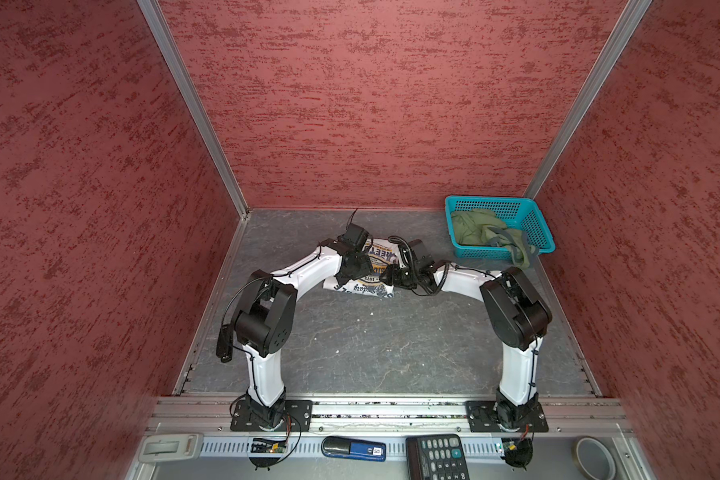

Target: Fold and stack the tank tops

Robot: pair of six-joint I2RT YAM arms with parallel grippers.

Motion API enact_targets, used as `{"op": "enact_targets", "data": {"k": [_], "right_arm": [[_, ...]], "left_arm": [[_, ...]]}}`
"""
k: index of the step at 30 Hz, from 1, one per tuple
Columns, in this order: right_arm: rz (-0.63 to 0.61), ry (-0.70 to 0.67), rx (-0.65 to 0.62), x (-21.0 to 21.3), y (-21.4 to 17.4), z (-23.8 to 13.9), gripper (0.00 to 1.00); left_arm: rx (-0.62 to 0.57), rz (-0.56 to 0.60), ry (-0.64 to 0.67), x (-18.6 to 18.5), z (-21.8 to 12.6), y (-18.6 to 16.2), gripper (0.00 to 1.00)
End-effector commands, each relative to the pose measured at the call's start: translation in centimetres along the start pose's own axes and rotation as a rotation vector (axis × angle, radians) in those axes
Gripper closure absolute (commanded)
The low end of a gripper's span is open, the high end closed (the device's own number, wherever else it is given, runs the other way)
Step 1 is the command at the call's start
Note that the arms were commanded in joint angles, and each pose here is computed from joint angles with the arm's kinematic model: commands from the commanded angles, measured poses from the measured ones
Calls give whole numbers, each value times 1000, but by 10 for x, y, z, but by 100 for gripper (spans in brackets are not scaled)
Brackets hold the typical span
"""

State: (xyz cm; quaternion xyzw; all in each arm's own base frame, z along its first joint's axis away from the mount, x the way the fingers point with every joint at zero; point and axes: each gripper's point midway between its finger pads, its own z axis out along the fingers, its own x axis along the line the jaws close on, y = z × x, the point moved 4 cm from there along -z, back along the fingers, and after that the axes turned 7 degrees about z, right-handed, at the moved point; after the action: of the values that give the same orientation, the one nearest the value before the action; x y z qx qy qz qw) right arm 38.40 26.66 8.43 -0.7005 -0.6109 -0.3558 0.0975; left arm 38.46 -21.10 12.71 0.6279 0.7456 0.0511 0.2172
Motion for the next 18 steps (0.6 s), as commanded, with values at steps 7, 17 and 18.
{"op": "enact_targets", "data": {"k": [7,17,18], "right_arm": [[-33,-133,-207,-17,0,-87,24],[-20,-189,-307,-40,-23,-130,20],[-20,-197,-311,-42,-24,-131,20]], "left_arm": [[26,95,168,-20,27,-3,23],[52,266,374,1,64,11,21],[45,280,406,10,62,16,21]]}}
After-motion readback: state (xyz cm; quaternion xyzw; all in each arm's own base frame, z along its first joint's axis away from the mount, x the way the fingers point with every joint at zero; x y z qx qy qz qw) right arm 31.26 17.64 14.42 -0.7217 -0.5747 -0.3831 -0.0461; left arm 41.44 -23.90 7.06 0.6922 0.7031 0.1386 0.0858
